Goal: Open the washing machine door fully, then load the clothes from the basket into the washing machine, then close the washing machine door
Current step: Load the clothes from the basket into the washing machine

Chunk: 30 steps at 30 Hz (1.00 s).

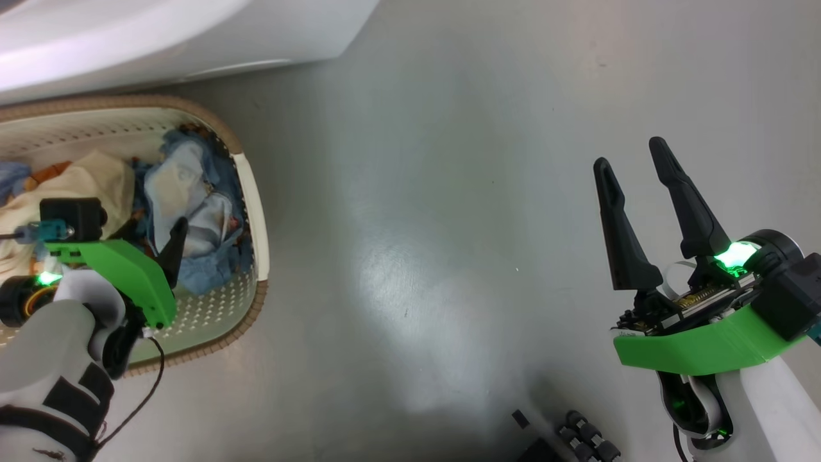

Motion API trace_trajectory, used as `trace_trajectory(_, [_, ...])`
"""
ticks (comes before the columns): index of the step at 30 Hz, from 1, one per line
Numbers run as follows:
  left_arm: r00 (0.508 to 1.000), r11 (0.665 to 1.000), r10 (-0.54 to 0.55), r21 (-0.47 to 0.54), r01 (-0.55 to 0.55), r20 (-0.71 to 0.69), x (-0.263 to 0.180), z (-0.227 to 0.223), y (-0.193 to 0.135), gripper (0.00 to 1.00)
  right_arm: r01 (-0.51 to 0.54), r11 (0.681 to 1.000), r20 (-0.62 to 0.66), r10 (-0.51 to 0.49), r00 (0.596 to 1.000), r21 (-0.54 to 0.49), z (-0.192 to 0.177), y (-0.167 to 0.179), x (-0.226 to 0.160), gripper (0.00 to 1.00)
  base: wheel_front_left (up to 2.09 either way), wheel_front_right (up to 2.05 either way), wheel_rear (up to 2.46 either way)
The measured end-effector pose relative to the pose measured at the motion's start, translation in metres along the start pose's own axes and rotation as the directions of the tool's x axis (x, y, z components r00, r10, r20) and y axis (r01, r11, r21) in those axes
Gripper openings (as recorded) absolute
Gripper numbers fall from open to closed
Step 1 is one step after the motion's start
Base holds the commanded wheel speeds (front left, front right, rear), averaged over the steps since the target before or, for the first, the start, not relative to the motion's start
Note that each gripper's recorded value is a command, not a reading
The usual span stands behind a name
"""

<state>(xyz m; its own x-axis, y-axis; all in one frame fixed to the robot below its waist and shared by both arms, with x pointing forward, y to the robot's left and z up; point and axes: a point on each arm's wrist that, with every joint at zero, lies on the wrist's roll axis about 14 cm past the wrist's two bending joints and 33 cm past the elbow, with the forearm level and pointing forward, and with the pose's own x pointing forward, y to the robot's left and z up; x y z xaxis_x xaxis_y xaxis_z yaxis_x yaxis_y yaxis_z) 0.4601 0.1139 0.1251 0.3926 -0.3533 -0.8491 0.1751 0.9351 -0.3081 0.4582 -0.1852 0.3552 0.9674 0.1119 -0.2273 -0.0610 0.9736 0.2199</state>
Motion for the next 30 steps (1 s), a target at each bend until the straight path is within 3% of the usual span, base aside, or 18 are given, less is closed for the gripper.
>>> trace_trajectory(18, [0.988, 0.99, -0.139, -0.049, 0.136, -0.063, 0.017, -0.011, -0.034, 1.0, -0.008, 1.0, -0.035, 0.008, 0.999, 0.008, -0.015, 0.004, 0.0, 1.0, 0.0, 0.0, 0.0])
trace_trajectory(19, [0.988, 0.989, -0.142, -0.05, 0.139, -0.064, 0.017, -0.011, -0.035, 0.47, -0.007, 1.0, -0.035, 0.007, 0.999, 0.007, -0.015, 0.004, 0.0, 1.0, 0.0, 0.0, 0.0])
trace_trajectory(20, [0.987, 0.988, -0.146, -0.05, 0.143, -0.06, 0.018, -0.009, -0.037, 0.29, -0.006, 1.0, -0.034, 0.007, 0.999, 0.006, -0.014, 0.004, 0.0, 1.0, 0.0, 0.0, 0.0])
trace_trajectory(21, [0.987, 0.988, -0.149, -0.051, 0.146, -0.052, 0.019, -0.007, -0.038, 0.0, -0.006, 1.0, -0.033, 0.006, 0.999, 0.006, -0.014, 0.004, 0.0, 1.0, 0.0, 0.0, 0.0])
trace_trajectory(30, [0.987, 0.986, -0.158, -0.061, 0.158, -0.003, 0.012, 0.006, -0.044, 0.0, -0.013, 1.0, -0.006, 0.013, 1.0, 0.003, -0.003, 0.006, -0.001, 1.0, 0.0, 0.0, 0.0])
